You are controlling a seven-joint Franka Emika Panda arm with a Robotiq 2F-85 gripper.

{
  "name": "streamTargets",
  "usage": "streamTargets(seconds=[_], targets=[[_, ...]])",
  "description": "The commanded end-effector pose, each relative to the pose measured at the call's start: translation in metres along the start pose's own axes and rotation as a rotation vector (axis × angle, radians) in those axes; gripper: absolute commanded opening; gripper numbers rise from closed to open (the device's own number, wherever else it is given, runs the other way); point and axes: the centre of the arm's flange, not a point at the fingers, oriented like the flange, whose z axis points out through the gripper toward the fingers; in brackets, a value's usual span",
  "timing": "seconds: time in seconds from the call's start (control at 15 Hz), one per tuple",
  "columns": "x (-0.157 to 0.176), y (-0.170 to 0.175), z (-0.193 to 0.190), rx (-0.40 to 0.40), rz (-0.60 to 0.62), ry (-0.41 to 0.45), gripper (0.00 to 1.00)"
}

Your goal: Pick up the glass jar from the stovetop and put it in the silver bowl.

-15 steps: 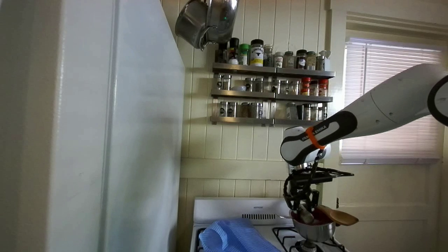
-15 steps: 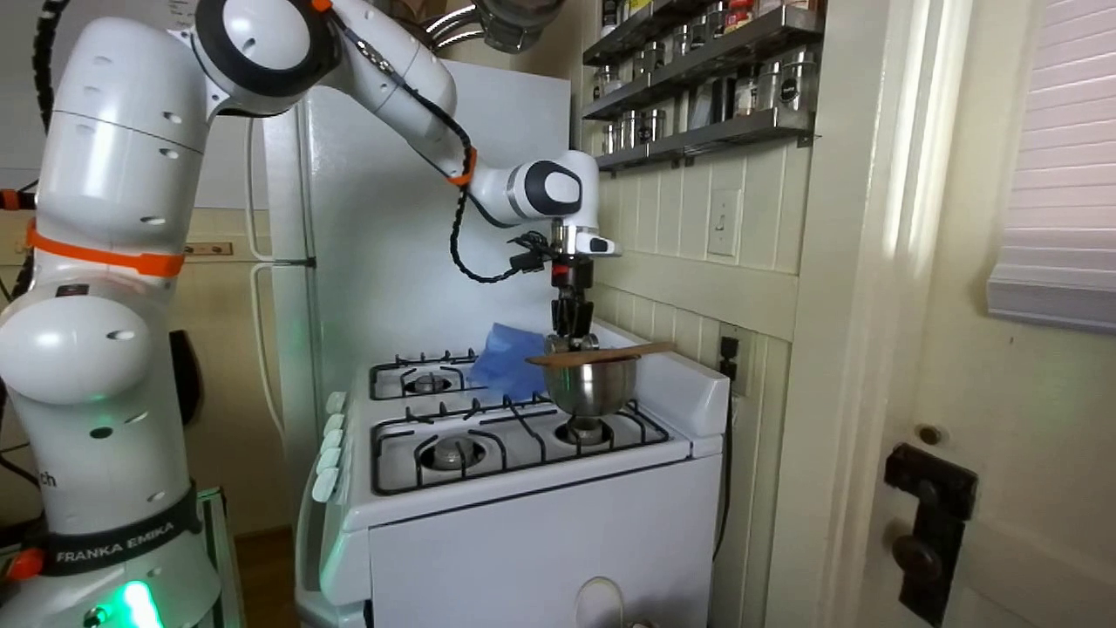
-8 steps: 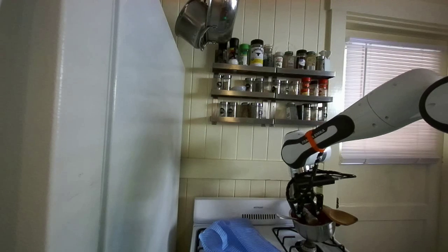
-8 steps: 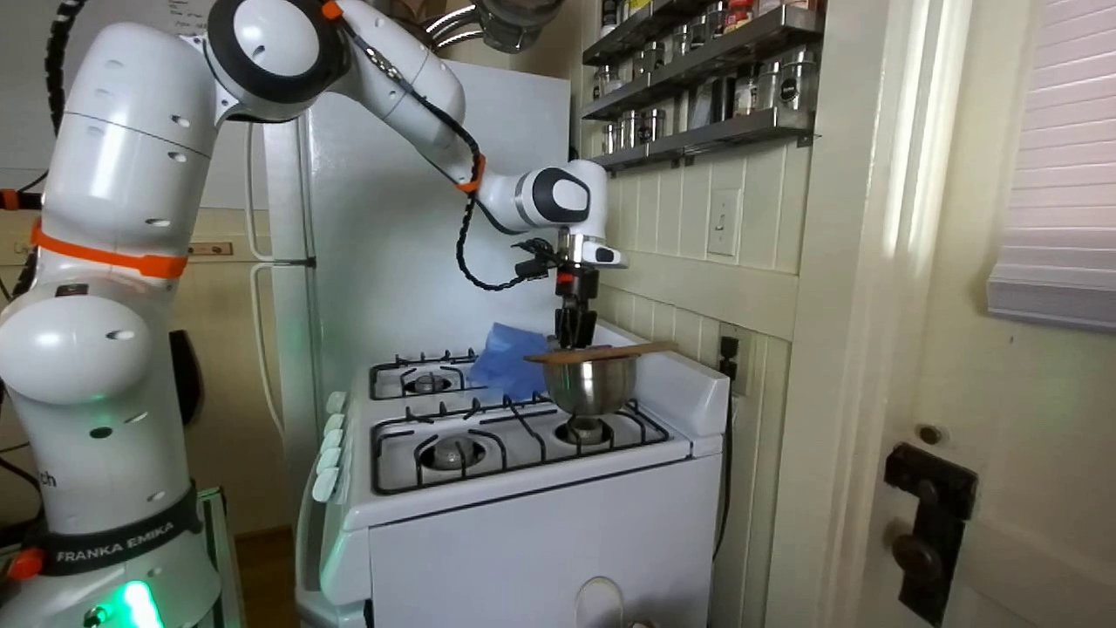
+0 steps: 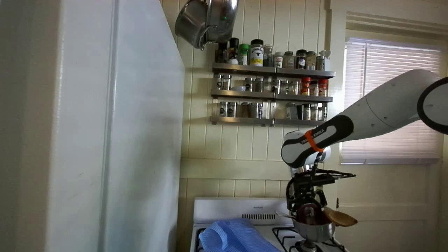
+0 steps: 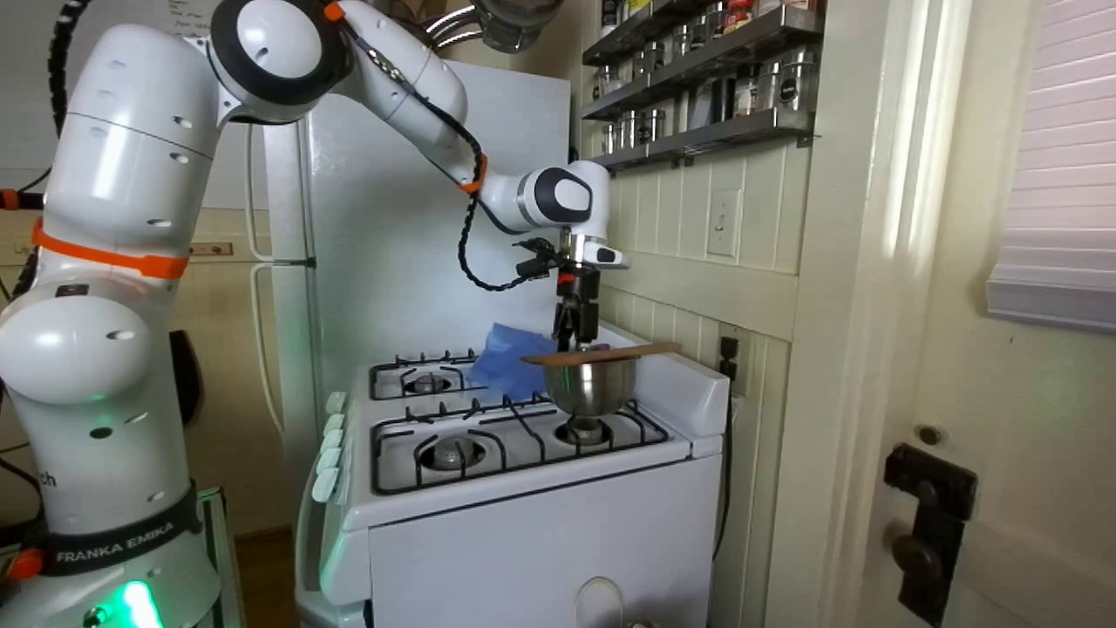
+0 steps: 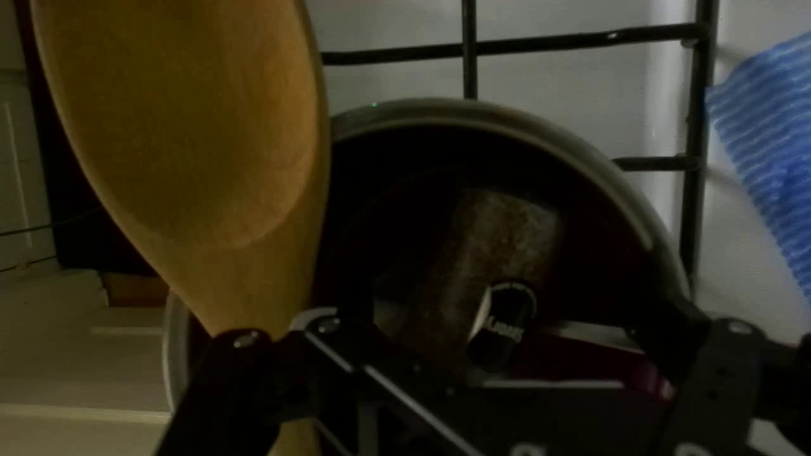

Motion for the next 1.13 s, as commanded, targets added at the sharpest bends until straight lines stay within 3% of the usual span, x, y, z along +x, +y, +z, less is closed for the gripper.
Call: streamTargets(seconds=[0.0, 0.67, 0.87, 1.0, 1.07], targets=[[-0.003, -0.010, -0.016, 0.001, -0.003, 0.003, 1.00], [-0.037, -0.058, -0.079, 0.054, -0.114, 0.155, 1.00], [-0.055, -0.096, -0.092, 0.068, -0.255, 0.185, 1.00], [-0.072, -0.127, -0.097, 0.036, -0.377, 0.179, 1.00], [-0.058, -0.109, -0.097, 0.055, -0.286, 0.179, 1.00]])
